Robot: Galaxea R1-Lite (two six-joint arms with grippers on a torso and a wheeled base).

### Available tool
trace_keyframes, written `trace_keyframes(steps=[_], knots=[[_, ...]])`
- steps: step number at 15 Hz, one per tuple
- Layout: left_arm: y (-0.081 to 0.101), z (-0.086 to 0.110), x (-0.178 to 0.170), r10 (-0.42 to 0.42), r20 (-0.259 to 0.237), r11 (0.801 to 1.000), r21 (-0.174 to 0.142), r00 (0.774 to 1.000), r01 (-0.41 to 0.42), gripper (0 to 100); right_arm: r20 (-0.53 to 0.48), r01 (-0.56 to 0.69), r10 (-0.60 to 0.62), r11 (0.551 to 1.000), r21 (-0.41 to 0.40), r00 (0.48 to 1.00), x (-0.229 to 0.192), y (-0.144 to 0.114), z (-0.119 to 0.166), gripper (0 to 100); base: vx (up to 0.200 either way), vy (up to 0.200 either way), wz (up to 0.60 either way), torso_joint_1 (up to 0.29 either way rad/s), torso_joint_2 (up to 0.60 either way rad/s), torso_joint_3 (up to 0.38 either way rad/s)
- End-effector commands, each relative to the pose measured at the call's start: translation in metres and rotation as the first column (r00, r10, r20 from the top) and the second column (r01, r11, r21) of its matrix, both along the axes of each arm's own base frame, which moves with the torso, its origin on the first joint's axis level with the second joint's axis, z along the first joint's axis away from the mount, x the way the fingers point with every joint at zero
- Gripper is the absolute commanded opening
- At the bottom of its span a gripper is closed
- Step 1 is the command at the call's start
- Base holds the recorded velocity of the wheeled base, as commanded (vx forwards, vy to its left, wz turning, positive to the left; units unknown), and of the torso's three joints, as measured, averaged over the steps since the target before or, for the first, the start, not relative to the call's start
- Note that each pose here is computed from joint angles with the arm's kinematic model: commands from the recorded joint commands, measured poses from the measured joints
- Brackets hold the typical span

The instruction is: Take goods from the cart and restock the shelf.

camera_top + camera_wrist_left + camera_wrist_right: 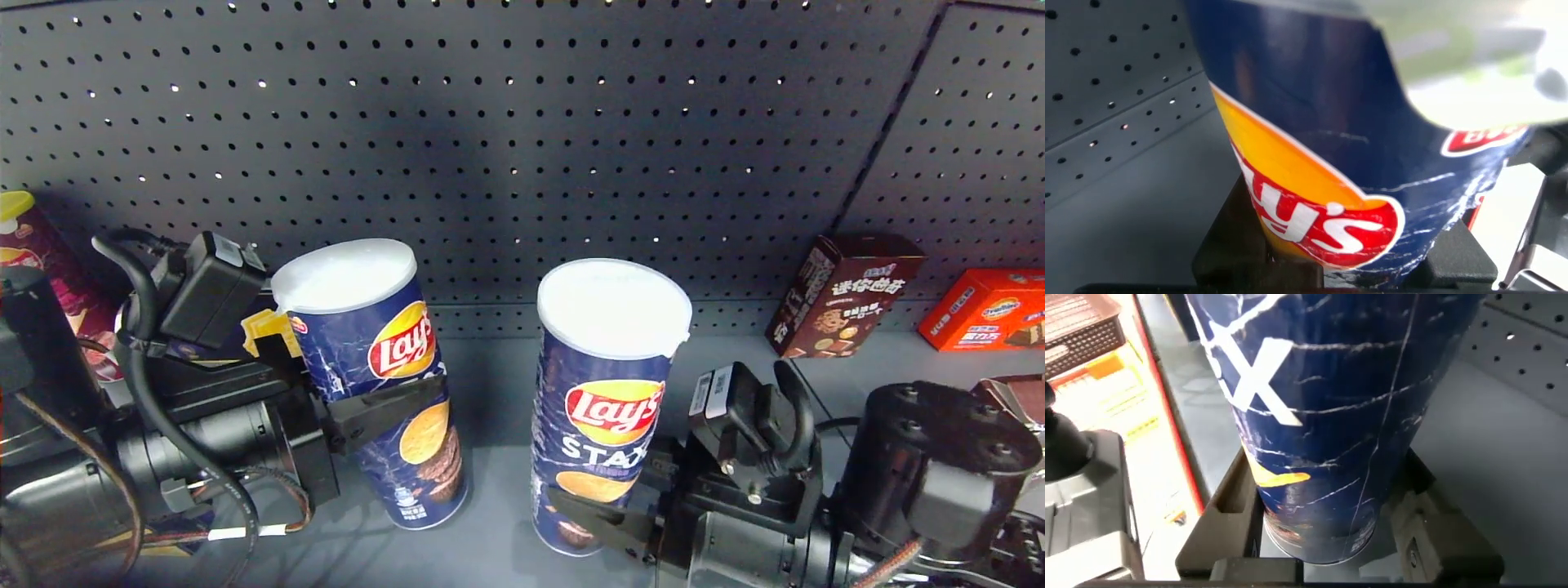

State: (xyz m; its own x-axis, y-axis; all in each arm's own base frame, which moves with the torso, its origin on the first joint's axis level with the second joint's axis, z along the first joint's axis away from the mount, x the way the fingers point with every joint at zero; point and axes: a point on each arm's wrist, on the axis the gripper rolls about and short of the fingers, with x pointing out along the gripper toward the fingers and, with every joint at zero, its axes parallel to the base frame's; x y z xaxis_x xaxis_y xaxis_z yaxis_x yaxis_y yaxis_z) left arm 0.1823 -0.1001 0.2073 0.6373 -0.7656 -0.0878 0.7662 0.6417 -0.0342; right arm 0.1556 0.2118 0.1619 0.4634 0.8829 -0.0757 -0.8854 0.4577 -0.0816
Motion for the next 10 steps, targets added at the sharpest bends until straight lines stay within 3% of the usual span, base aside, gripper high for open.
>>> trace_keyframes(steps=[1, 10], knots=[[0.002, 0.000, -0.002, 0.007, 0.002, 1.000, -0.001, 1.000, -0.007, 0, -0.013, -0.019, 0.019, 1.000, -0.017, 1.000, -0.007, 0.001, -0.007, 0, 0.000, 0.000, 0.00, 0.000, 0.00, 0.000], [0.001, -0.002, -0.001, 0.010, -0.004, 1.000, 0.003, 1.000, -0.010, 0, -0.037, 0.014, -0.016, 0.999, -0.049, 0.999, 0.007, 0.003, -0.029, 0, 0.000, 0.000, 0.00, 0.000, 0.00, 0.000]])
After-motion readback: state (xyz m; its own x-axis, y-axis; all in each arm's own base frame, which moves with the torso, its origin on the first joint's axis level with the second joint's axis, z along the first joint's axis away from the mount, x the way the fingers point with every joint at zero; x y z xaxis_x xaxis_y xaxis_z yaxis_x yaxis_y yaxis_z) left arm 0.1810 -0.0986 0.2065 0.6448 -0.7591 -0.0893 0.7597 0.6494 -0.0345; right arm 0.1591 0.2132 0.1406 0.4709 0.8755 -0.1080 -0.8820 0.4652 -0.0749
